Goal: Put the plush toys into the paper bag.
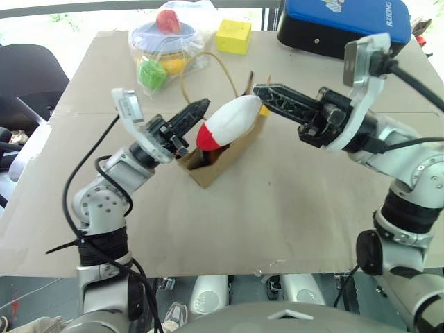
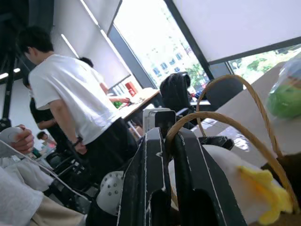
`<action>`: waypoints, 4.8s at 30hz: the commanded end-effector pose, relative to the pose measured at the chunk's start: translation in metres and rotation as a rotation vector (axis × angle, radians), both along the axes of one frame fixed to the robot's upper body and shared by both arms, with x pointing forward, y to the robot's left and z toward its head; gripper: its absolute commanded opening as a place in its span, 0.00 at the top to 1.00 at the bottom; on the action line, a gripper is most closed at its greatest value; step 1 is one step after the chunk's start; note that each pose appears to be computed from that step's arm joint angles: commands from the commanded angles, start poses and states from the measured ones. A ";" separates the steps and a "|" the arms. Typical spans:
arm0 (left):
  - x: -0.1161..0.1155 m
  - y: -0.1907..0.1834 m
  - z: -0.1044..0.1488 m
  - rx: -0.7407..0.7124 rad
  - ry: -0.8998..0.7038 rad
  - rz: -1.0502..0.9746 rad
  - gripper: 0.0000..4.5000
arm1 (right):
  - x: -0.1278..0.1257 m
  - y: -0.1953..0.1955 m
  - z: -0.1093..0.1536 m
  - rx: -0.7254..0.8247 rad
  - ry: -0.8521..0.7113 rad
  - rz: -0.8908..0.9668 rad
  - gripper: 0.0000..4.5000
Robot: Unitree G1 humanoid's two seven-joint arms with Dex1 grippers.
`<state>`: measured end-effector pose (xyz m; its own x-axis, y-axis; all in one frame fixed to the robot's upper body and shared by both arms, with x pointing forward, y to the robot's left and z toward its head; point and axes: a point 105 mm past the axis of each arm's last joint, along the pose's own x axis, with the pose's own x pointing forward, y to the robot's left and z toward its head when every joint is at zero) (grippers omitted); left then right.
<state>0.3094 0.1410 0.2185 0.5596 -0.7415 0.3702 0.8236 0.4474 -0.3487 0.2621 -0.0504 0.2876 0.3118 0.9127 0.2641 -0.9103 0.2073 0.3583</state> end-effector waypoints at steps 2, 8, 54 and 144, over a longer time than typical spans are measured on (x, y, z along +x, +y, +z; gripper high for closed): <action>0.001 0.001 0.010 -0.035 -0.042 0.006 1.00 | 0.001 -0.004 -0.009 -0.051 -0.001 -0.042 0.98; 0.004 0.009 0.015 -0.078 -0.033 0.023 1.00 | 0.007 -0.008 -0.012 -0.102 -0.012 -0.079 0.98; 0.088 -0.021 0.010 0.501 -0.214 -0.132 0.92 | 0.013 -0.034 -0.026 -0.249 -0.172 -0.318 0.86; 0.027 -0.057 -0.038 0.641 -0.628 -0.531 0.98 | -0.072 -0.100 -0.091 -0.650 -0.277 -0.382 0.00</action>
<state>0.3342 0.0851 0.1915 -0.0234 -0.9994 -0.0252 0.9286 -0.0311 0.3699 0.1955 -0.1530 0.1901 0.6180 0.7627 -0.1905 -0.7861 0.6028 -0.1368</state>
